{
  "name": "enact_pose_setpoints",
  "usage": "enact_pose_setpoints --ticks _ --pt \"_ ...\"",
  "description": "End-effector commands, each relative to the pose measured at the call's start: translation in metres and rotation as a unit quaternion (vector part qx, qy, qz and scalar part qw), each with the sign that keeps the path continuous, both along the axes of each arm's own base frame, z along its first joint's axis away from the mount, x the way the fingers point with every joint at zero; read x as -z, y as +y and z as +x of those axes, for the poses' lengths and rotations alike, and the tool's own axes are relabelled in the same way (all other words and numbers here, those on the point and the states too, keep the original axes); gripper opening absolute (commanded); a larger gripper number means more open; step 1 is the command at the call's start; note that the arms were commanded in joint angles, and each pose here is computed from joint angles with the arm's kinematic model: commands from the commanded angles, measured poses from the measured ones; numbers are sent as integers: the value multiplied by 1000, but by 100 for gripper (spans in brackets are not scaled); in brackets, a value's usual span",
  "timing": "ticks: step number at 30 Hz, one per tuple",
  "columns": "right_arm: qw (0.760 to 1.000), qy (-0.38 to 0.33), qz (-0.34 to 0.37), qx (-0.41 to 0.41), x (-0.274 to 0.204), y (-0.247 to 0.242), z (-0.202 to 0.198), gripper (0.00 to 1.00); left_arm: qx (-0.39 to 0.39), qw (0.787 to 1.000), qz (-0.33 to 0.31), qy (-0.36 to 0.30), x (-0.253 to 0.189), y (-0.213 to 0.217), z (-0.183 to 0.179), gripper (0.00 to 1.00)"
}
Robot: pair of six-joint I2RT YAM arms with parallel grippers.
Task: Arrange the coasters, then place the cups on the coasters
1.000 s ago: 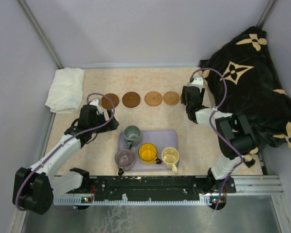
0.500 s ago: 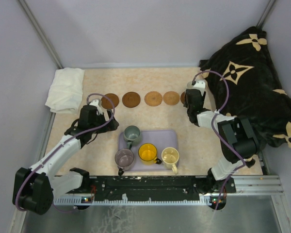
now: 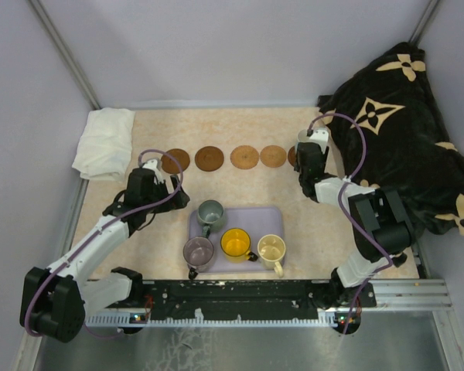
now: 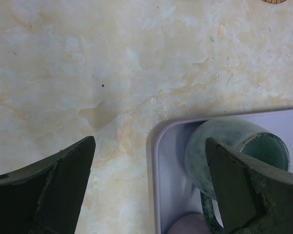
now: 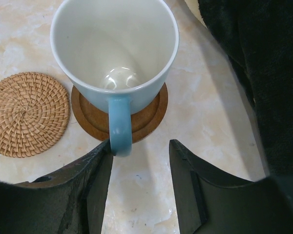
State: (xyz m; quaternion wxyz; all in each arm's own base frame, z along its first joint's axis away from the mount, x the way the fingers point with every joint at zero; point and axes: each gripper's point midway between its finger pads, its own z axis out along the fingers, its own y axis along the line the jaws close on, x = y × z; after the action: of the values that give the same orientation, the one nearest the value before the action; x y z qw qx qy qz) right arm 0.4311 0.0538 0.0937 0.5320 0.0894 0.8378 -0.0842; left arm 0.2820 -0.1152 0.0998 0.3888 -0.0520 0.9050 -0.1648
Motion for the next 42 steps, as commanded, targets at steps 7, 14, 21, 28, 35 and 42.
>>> enact_pose_setpoints --ticks 7,14,21,28,35,42 --pt "999 -45 10 13 -31 -5 2 49 1 1000 -9 -12 -5 -2 1 100" --pt "999 -43 26 -2 -36 1 -2 50 1 1000 -12 -16 -8 -2 1 100" --pt "996 -34 75 -14 -51 12 -27 51 -3 1000 -18 -25 -15 -2 0 100" --pt "994 -13 104 -40 -70 45 -93 51 -2 999 -24 -29 -18 -3 -1 100" --pt "985 49 143 -85 -63 75 -189 49 -2 999 -30 -32 -22 -4 -2 100" --pt "964 116 181 -154 -65 93 -268 51 -8 999 -24 -32 -25 -2 -3 100"
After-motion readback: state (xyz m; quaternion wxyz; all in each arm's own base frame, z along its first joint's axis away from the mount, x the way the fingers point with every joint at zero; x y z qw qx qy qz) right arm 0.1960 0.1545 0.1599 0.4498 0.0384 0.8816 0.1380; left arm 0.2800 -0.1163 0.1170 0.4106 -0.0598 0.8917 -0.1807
